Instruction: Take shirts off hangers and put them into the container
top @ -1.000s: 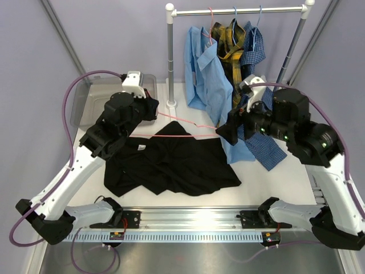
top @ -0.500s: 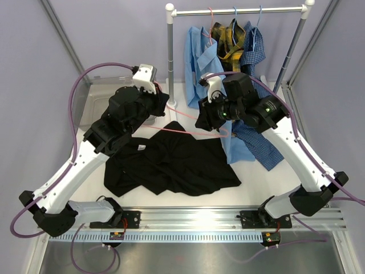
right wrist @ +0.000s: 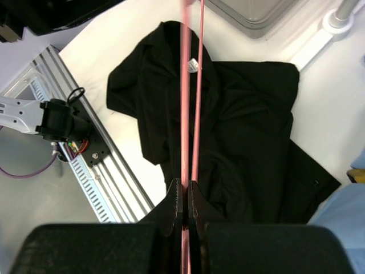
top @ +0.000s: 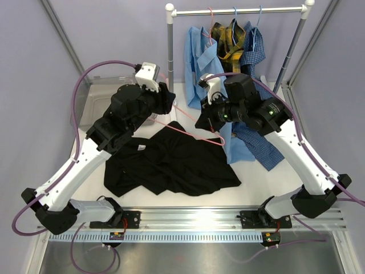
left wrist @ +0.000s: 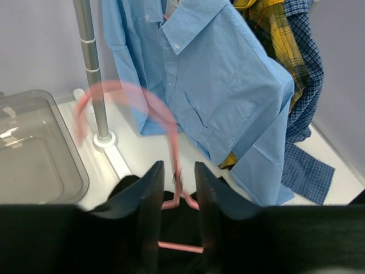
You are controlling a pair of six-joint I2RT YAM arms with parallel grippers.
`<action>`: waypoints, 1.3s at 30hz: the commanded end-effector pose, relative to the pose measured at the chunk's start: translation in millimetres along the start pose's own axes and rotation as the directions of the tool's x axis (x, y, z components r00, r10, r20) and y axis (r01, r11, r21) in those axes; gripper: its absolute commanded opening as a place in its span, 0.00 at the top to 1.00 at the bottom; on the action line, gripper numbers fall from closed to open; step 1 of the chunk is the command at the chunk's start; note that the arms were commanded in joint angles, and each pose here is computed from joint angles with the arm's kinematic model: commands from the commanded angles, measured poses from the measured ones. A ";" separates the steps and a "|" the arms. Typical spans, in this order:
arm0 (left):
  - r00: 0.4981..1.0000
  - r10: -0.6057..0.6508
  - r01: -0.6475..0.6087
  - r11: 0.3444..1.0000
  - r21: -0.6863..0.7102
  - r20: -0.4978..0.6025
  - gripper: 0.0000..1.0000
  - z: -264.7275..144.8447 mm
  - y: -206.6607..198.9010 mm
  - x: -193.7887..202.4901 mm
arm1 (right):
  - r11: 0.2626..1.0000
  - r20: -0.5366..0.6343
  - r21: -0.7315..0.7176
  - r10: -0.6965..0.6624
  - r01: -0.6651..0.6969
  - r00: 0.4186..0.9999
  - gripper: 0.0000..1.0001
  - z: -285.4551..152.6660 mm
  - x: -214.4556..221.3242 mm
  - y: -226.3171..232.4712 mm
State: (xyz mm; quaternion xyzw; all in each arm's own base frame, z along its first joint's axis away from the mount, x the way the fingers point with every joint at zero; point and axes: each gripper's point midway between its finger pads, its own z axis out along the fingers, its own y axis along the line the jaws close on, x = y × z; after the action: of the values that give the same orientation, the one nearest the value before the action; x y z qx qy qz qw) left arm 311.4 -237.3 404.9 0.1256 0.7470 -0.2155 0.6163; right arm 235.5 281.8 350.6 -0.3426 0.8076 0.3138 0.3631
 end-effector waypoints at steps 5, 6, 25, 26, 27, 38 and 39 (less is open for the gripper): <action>0.990 -0.053 0.042 0.995 0.087 0.129 0.01 -34.2 -13.8 -46.4 | 0.980 0.125 0.052 -0.195 0.190 0.973 1.00 -41.9 -19.8 1.4; 0.988 -0.073 0.059 0.993 0.098 0.137 0.01 -40.0 -14.9 -49.8 | 0.979 0.146 0.060 -0.200 0.193 0.969 1.00 -49.8 -25.4 3.7; 0.925 -0.247 0.230 0.969 0.092 0.288 0.01 -142.4 20.9 -51.1 | 0.602 0.506 0.753 -0.273 -0.265 0.818 1.00 -234.4 -88.0 -95.4; 0.928 -0.250 0.235 0.968 0.087 0.276 0.01 -140.0 21.0 -47.8 | 0.578 0.514 0.763 -0.272 -0.289 0.813 1.00 -243.4 -85.8 -98.5; 0.930 -0.257 0.244 0.966 0.082 0.262 0.01 -135.4 20.3 -45.0 | 0.542 0.528 0.774 -0.266 -0.327 0.807 1.00 -253.2 -83.0 -103.2; 0.968 -0.241 0.234 0.967 0.097 0.066 0.01 -94.6 2.7 7.5 | 0.421 0.561 0.780 -0.140 -0.463 0.816 1.00 -261.2 -47.3 -137.4; 0.970 -0.239 0.233 0.967 0.107 0.048 0.01 -92.9 0.0 12.0 | 0.436 0.559 0.772 -0.121 -0.462 0.820 1.00 -254.6 -45.9 -140.2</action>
State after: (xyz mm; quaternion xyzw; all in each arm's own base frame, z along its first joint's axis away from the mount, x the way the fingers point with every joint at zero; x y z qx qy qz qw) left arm 230.1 -180.0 418.6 0.0430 0.7149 -0.3121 0.6242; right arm 261.3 21.7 504.4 0.0694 0.7281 -0.0470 0.6804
